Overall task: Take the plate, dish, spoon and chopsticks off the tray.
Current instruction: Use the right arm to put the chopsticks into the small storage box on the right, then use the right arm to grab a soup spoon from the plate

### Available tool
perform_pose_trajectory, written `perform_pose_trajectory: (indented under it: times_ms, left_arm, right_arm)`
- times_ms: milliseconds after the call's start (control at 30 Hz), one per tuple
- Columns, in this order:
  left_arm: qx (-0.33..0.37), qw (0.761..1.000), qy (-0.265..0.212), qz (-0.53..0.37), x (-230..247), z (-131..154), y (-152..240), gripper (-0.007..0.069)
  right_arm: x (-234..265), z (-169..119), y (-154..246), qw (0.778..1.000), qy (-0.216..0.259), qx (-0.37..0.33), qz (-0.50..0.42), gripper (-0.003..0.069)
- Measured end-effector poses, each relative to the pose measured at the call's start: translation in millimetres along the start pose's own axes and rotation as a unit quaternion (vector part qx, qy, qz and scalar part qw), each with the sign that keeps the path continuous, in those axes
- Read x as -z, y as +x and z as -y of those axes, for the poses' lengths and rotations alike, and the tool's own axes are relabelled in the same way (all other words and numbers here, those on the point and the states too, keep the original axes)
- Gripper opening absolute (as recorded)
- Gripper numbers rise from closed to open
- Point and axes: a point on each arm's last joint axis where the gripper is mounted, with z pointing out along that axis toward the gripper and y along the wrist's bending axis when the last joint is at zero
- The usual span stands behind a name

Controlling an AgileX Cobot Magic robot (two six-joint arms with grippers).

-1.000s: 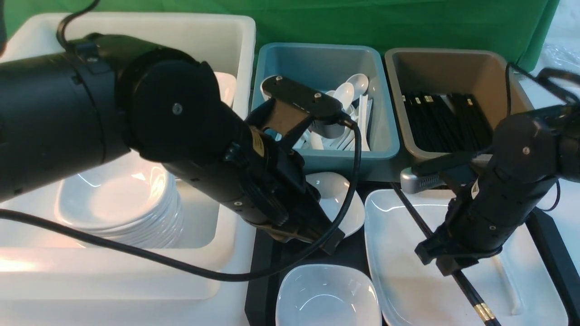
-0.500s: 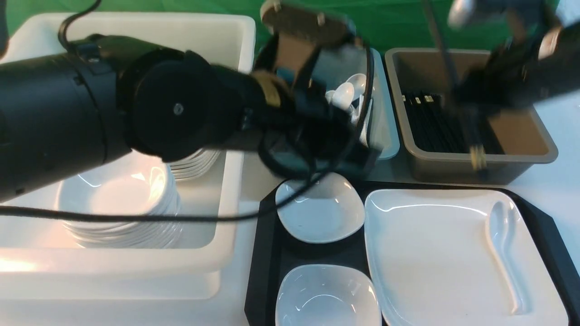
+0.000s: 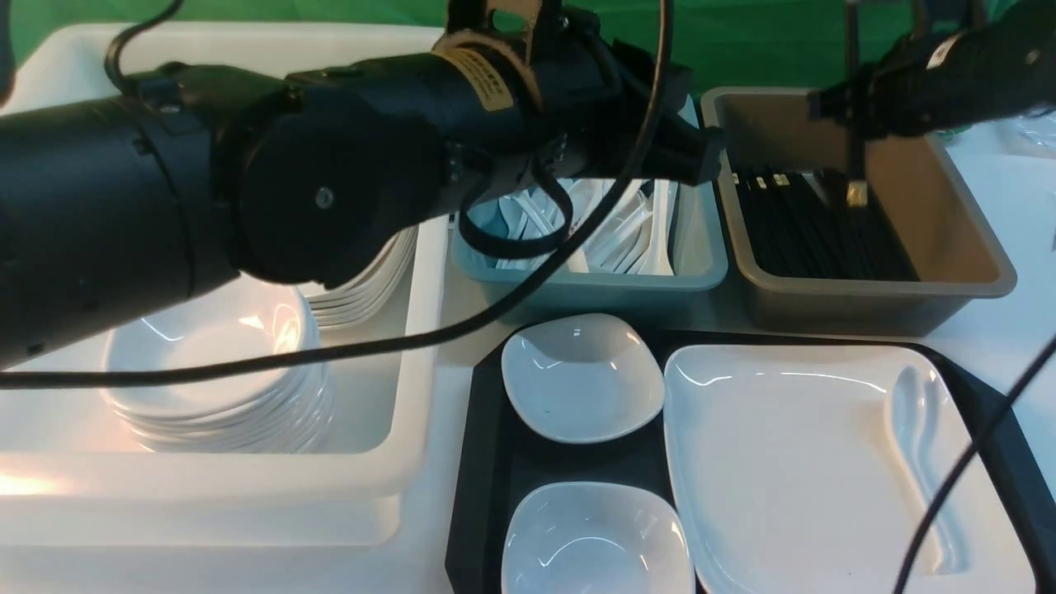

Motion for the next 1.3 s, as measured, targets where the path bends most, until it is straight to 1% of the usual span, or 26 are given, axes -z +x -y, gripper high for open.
perform_pose_trajectory:
  times_ms: [67, 100, 133, 267, 333, 367, 433, 467, 500, 533, 567, 600, 633, 667, 700, 733, 767, 833, 900, 1000, 1033, 1067, 1133, 1167, 1300]
  left_arm:
    - [-0.003, 1.000, 0.003, -0.009, 0, 0, 1, 0.0012]
    - [-0.004, 1.000, 0.005, -0.019, 0, 1, 3, 0.0012]
    - [-0.004, 1.000, 0.005, -0.021, 0, 1, 3, 0.0012]
    - [-0.002, 0.999, 0.009, -0.038, 0, 1, 7, 0.0013]
    - [0.001, 0.999, 0.010, -0.042, 0, 2, 7, 0.0013]
    - [0.002, 0.999, 0.011, -0.047, 0, 2, 8, 0.0013]
    - [0.003, 0.998, 0.013, -0.055, 1, 2, 10, 0.0013]
    - [0.003, 0.998, 0.014, -0.060, 1, 2, 11, 0.0013]
    - [0.003, 0.998, 0.016, -0.067, 1, 3, 12, 0.0013]
    - [0.002, 0.997, 0.017, -0.071, 1, 3, 13, 0.0013]
    - [0.002, 0.997, 0.018, -0.081, 1, 3, 15, 0.0013]
    - [0.002, 0.995, 0.021, -0.099, 2, 4, 18, 0.0013]
    - [0.000, 0.993, 0.026, -0.119, 3, 5, 21, 0.0013]
    - [-0.004, 0.990, 0.030, -0.139, 4, 5, 25, 0.0013]
    - [-0.004, 0.989, 0.030, -0.144, 4, 5, 27, 0.0013]
    - [-0.016, 0.979, 0.040, -0.199, 7, 6, 35, 0.0013]
    - [-0.023, 0.973, 0.045, -0.224, 9, 7, 40, 0.0013]
    - [-0.049, 0.958, 0.060, -0.275, 13, 8, 49, 0.0013]
    - [-0.089, 0.941, 0.082, -0.315, 16, 9, 57, 0.0013]
    - [-0.123, 0.927, 0.111, -0.337, 16, 11, 64, 0.0013]
    - [-0.123, 0.927, 0.112, -0.337, 16, 11, 64, 0.0013]
    - [-0.123, 0.926, 0.118, -0.336, 16, 12, 64, 0.0013]
    - [-0.122, 0.927, 0.119, -0.333, 15, 12, 63, 0.0013]
    - [-0.122, 0.928, 0.119, -0.332, 15, 12, 63, 0.0013]
    - [-0.122, 0.929, 0.119, -0.330, 14, 12, 64, 0.0013]
  right_arm:
    - [-9, 0, 7, 1.000, 0.000, 0.000, -0.012, 0.0155]
    - [-16, 0, 13, 1.000, -0.001, 0.000, -0.025, 0.0182]
    - [-17, 0, 13, 1.000, -0.001, 0.000, -0.027, 0.0194]
    - [-15, -1, 20, 0.998, -0.004, 0.000, -0.068, 0.0393]
    - [-10, -1, 21, 0.996, -0.006, 0.000, -0.085, 0.0426]
    - [3, -1, 18, 0.995, -0.008, 0.001, -0.102, 0.0440]
    - [25, -2, 14, 0.991, -0.011, 0.001, -0.133, 0.0414]
    - [34, -3, 15, 0.988, -0.014, 0.003, -0.152, 0.0372]
    - [60, -3, 11, 0.983, -0.018, 0.012, -0.181, 0.0299]
    - [74, -4, 11, 0.979, -0.021, 0.016, -0.200, 0.0242]
    - [88, -4, 11, 0.975, -0.024, 0.020, -0.220, 0.0167]
    - [108, -5, 12, 0.968, -0.029, 0.024, -0.248, 0.0108]
    - [120, -5, 14, 0.963, -0.031, 0.025, -0.266, 0.0072]
    - [133, -6, 18, 0.957, -0.034, 0.026, -0.287, 0.0055]
    - [136, -6, 19, 0.956, -0.034, 0.026, -0.290, 0.0055]
    - [154, -7, 29, 0.950, -0.037, 0.025, -0.310, 0.0052]
    - [157, -7, 36, 0.947, -0.038, 0.024, -0.318, 0.0058]
    - [167, -8, 51, 0.944, -0.038, 0.020, -0.328, 0.0095]
    - [168, -9, 78, 0.940, -0.033, 0.008, -0.338, 0.0164]
    - [158, -9, 115, 0.942, -0.025, -0.010, -0.335, 0.0333]
    - [157, -9, 118, 0.940, -0.025, -0.010, -0.340, 0.0344]
    - [145, -9, 134, 0.944, -0.019, -0.019, -0.330, 0.0409]
    - [134, -9, 150, 0.944, -0.017, -0.022, -0.329, 0.0443]
    - [127, -9, 158, 0.943, -0.015, -0.021, -0.331, 0.0448]
    - [103, -10, 180, 0.937, -0.014, -0.022, -0.347, 0.0426]
